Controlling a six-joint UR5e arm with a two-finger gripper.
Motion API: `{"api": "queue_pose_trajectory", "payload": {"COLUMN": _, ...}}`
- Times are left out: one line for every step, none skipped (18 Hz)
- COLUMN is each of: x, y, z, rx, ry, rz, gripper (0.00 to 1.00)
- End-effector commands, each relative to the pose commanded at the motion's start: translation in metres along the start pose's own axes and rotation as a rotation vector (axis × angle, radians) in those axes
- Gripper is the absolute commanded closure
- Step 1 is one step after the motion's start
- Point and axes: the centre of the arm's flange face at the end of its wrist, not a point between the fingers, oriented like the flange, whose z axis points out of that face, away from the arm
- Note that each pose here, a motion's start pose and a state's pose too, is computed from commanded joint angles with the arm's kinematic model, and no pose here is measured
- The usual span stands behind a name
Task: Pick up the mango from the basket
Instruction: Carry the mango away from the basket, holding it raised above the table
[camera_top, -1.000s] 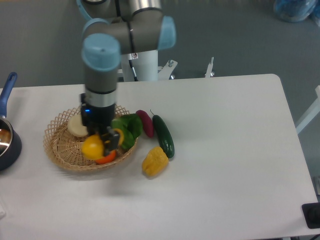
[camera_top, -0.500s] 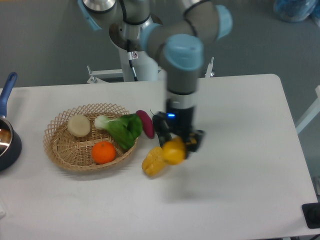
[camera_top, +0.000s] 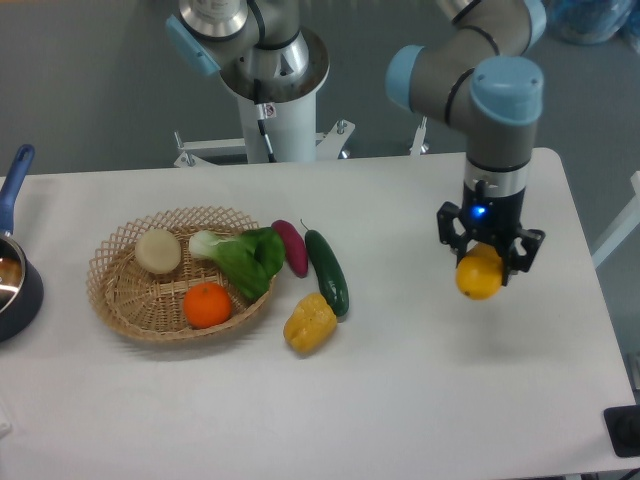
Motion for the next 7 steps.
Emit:
{"api": "queue_pose_trajectory", "payload": {"x": -0.001, "y": -0.002, "z": -0.003, "rx": -0.012, "ry": 0.020, "rz": 0.001, "gripper": 0.60}}
{"api": "queue_pose_trajectory", "payload": {"x": -0.003, "y": -0.005, "z": -0.009, "rx": -0.023, "ry": 0.022, "rz": 0.004, "gripper": 0.60}}
{"api": "queue_pose_trajectory", "payload": {"x": -0.006, "y": -0.006, "z": -0.013, "rx": -0.030, "ry": 0.024, "rz": 0.003, "gripper": 0.60}}
{"api": "queue_pose_trajectory", "payload": {"x": -0.007, "y": -0.007, "z": -0.017, "rx": -0.033, "ry": 0.029, "rz": -0.002, "gripper": 0.60}}
{"api": "queue_pose_trajectory", "payload": {"x": -0.006, "y": -0.008, "z": -0.019, "rx": -0.036, "ry": 0.041, "rz": -0.001, "gripper": 0.60}}
{"api": "queue_pose_trajectory", "payload": {"x": -0.005, "y": -0.008, "z": -0.022, "rx": -0.039, "ry": 0.048, "rz": -0.003, "gripper": 0.60}}
{"api": "queue_pose_trajectory", "payload": {"x": -0.002, "y": -0.008, "z": -0.024, "rx": -0.040, "ry": 0.050, "rz": -0.003, "gripper": 0.60}}
